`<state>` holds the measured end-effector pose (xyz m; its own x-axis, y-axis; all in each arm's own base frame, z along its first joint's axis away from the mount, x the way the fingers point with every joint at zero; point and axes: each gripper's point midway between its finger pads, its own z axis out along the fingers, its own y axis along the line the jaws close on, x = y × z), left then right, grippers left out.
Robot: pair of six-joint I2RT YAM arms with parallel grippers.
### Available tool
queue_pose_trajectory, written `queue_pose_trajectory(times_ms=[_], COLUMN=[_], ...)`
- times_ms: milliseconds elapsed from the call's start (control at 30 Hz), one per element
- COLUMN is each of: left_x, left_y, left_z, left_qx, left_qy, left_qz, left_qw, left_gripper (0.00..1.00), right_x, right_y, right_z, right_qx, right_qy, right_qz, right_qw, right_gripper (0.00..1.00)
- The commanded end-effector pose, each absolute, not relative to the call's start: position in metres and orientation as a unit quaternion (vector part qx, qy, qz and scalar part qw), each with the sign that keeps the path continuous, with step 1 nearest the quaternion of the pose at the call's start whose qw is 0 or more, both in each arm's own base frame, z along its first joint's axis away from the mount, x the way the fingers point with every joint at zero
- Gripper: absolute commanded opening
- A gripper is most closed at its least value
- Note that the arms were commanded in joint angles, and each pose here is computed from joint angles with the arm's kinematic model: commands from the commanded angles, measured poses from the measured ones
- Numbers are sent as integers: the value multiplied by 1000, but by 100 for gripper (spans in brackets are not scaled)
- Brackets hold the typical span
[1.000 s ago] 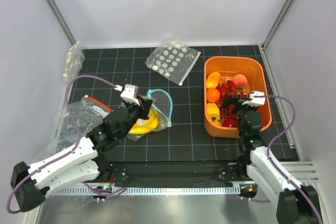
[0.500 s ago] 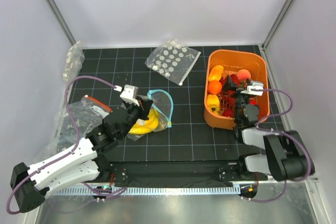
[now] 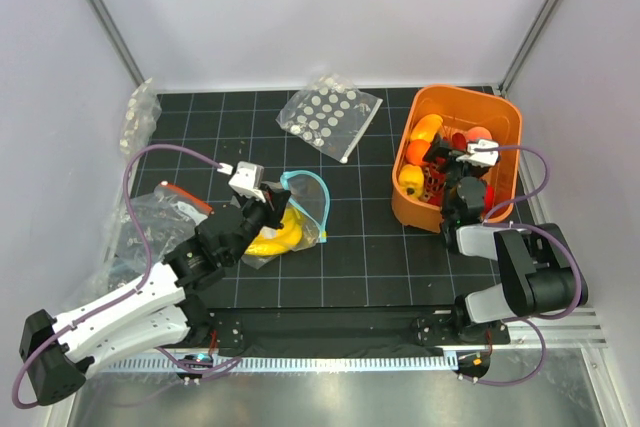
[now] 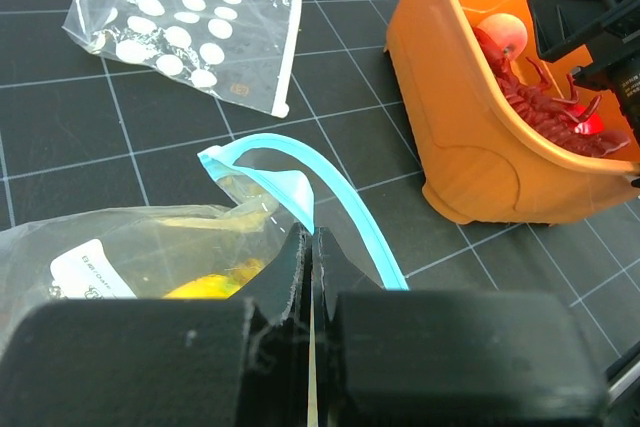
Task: Place the food in the zip-top bag and seal the zipper
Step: Adjust the bin at the center of the board.
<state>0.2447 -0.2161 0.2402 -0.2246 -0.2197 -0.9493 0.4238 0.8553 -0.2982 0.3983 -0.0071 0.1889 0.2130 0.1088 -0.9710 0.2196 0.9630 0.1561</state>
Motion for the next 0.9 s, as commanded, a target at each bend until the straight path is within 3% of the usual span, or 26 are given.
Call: queue_pose_trajectory(times_ms=[0,600,867], left_x=[249,248,245], left_y=[-209,-186,-159], left_z=[263,267,269], left_qx=[48,15,-55], left_qy=[710,704,710], left_qz=[-266,-243,-228], left_qw=[650,667,664], left_gripper=[0,0,0], right_x=[376,376,376], right_y=[-18,-17,-18], right_z=[80,80,79], right_qx=[113,112,112], right_qy=[756,755,756], right_qz=[-77,-76,-77], right_qw=[640,642,641], right_gripper=[100,99,100])
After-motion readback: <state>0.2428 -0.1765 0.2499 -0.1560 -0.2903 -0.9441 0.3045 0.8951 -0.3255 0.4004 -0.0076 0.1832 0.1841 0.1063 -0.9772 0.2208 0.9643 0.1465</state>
